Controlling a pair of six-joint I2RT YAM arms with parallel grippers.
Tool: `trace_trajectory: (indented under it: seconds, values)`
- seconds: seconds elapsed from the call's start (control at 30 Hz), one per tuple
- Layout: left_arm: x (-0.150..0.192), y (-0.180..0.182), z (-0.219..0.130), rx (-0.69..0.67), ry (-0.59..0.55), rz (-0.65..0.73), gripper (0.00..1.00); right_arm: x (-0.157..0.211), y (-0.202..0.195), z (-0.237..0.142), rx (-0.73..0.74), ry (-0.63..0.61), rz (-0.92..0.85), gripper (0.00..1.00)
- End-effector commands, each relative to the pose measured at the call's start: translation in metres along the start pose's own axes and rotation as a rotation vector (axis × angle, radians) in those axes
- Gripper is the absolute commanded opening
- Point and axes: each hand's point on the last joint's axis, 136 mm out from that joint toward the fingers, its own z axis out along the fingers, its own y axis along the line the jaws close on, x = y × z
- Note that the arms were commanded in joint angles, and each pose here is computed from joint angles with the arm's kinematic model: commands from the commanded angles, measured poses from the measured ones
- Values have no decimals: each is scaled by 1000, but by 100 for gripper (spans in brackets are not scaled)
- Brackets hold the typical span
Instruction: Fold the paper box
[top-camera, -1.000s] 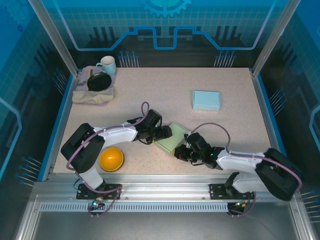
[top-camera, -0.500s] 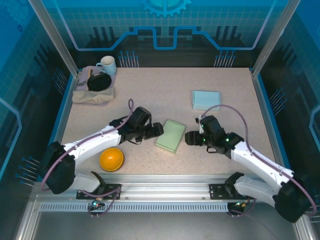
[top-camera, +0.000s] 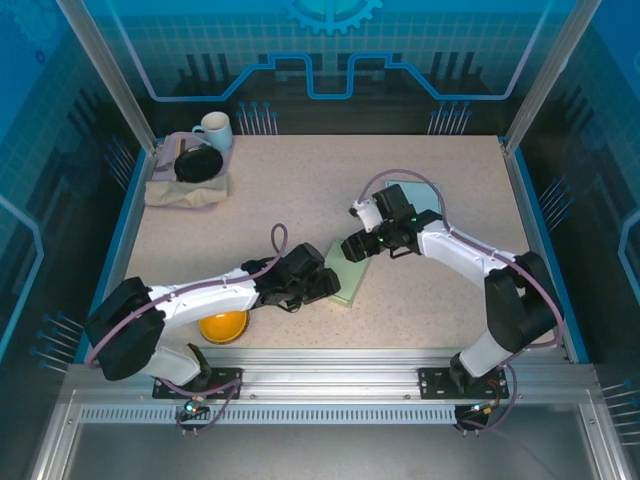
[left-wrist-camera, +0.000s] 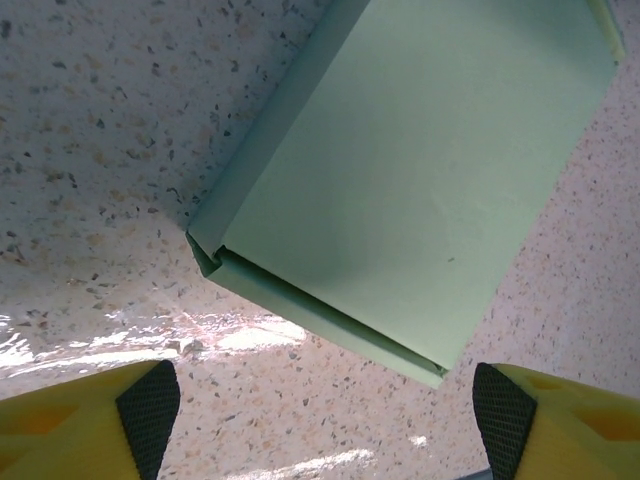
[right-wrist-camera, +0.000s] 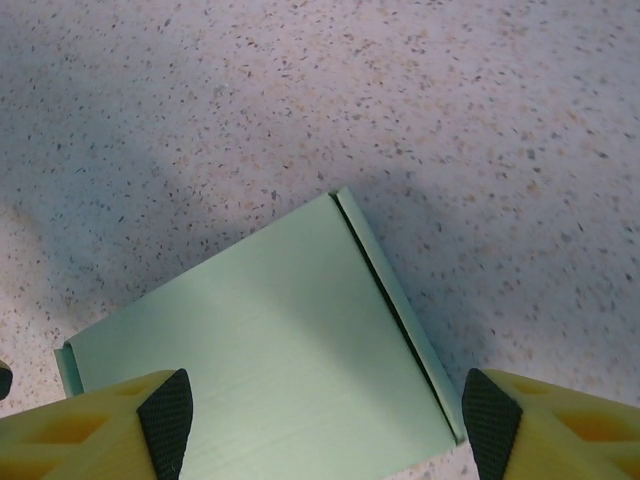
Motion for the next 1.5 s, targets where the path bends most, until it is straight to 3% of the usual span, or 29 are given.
trace_trajectory:
  seconds: [0.0,0.63,0.93,1.17,1.47]
  values:
    - [-1,1,9,-7,-27,-59,80,-15,-3,2,-45,-22,-65,73]
    - [-12,-16,31,-50,-38,-12,75,-7,-21,25,-50,34,-8,70]
    - [-42,-10,44,-76,-61,-35,65,8,-41,24,9,42,148,68]
    - [-102,-6,59,-98,-93,-61,63,5,-48,29,40,-26,299,67]
    - [-201,-29,94,-93,-133,-13,59,-41,-65,44,71,-114,387,66]
